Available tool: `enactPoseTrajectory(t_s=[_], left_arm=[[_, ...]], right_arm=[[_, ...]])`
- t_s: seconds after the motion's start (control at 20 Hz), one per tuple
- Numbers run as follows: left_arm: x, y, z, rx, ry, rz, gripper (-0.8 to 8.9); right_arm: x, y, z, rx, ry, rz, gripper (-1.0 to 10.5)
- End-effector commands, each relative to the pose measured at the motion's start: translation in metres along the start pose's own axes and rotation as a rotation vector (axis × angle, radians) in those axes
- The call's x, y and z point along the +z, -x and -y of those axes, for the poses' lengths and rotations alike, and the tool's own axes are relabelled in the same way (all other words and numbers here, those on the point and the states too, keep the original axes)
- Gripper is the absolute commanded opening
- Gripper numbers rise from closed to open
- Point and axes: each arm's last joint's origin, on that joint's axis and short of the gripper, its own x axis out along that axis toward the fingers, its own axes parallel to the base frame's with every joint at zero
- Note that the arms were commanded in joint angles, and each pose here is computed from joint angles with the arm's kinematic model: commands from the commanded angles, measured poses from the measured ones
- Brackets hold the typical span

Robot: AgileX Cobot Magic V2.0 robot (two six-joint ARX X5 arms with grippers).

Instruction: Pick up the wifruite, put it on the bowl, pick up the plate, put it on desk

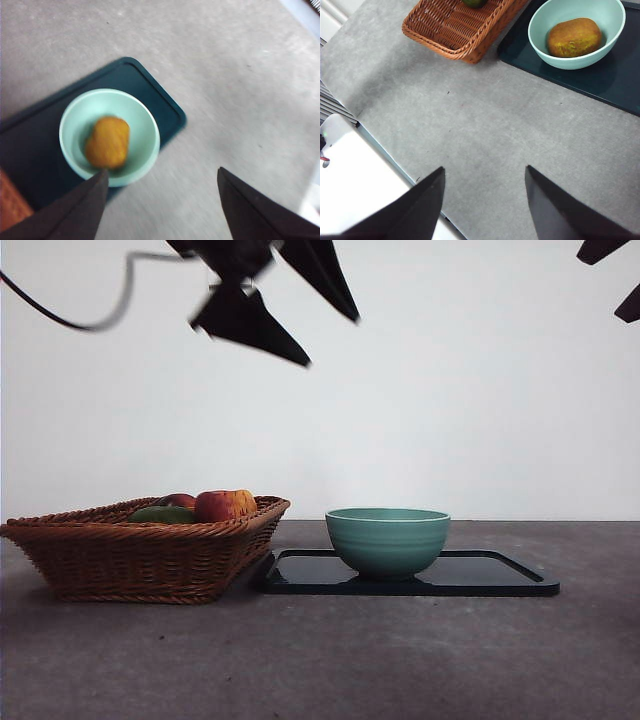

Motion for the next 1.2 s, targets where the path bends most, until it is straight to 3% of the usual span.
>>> enactPoseTrajectory(t_s=[0.05, 0.65, 1.2], left_arm=[[0.008, -0.029, -0.006, -0.005, -0.055, 0.000, 3.39], [-0.021, -0.135, -0.023, 0.157, -0.314, -0.081, 3.39], [-0.036, -0.162, -0.030, 0.152, -0.342, -0.116, 3.39]], right_arm=[[0.002, 0.000, -0.002, 0.009, 0.020, 0.005, 2.5], [-0.002, 0.000, -0.001, 0.004, 0.015, -0.035, 2.5], [-0.004, 0.000, -0.001, 0.001, 0.011, -0.056, 2.5]])
